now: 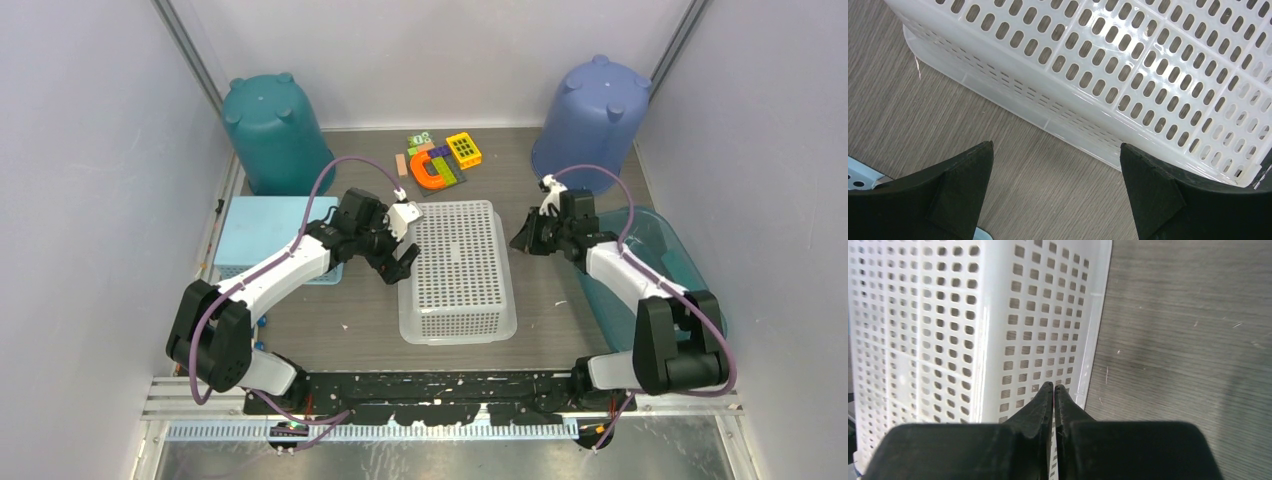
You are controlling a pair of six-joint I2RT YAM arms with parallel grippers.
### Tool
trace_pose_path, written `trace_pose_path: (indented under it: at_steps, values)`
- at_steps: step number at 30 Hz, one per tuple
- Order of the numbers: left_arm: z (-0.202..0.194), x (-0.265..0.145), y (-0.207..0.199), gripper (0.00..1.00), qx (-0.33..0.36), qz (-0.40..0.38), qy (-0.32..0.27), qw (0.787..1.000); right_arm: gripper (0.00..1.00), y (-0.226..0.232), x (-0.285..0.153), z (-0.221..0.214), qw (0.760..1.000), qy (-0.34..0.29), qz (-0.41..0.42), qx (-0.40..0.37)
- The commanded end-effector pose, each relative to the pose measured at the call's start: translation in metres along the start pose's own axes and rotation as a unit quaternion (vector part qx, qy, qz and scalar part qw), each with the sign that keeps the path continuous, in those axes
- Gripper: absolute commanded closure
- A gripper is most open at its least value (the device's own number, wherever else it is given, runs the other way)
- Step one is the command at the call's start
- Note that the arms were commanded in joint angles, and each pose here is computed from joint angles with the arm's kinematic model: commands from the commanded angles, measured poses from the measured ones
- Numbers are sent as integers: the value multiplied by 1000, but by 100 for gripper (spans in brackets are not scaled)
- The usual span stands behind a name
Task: Turn the large container upside down
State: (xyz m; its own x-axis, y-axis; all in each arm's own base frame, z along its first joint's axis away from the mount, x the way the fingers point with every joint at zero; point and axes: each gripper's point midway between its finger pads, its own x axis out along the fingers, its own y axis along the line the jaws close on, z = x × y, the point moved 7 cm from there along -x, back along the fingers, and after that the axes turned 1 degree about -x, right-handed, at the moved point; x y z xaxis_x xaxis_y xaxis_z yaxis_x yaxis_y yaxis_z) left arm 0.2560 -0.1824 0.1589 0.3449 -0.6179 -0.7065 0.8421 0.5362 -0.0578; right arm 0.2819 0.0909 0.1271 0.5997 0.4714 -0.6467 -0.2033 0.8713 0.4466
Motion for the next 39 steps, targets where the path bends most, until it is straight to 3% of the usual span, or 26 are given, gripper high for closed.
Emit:
trace_pose_path:
  at_steps: [1, 7, 11, 16, 23, 33, 39]
  values:
    - [11, -1, -1, 1, 8, -5, -30, 999, 88, 10, -26, 40, 997, -72, 17, -33]
    - [11, -3, -2, 1, 9, -4, -34, 999, 75, 10, -56, 56, 992, -110, 2, -58]
    - [11, -3, -2, 1, 9, -3, -34, 999, 63, 7, -75, 69, 989, -107, -49, -92]
    - [10, -4, -3, 1, 8, -3, -34, 999, 42, -4, -101, 77, 979, -48, -138, -140]
    - [10, -2, -2, 1, 8, -5, -33, 999, 24, -26, -123, 46, 953, 54, -215, -206]
    - [10, -5, -2, 1, 9, 1, -36, 999, 21, -49, -108, -5, 940, 167, -213, -209]
    - [11, -6, -3, 1, 10, 1, -37, 999, 29, -60, -94, -25, 934, 209, -208, -201]
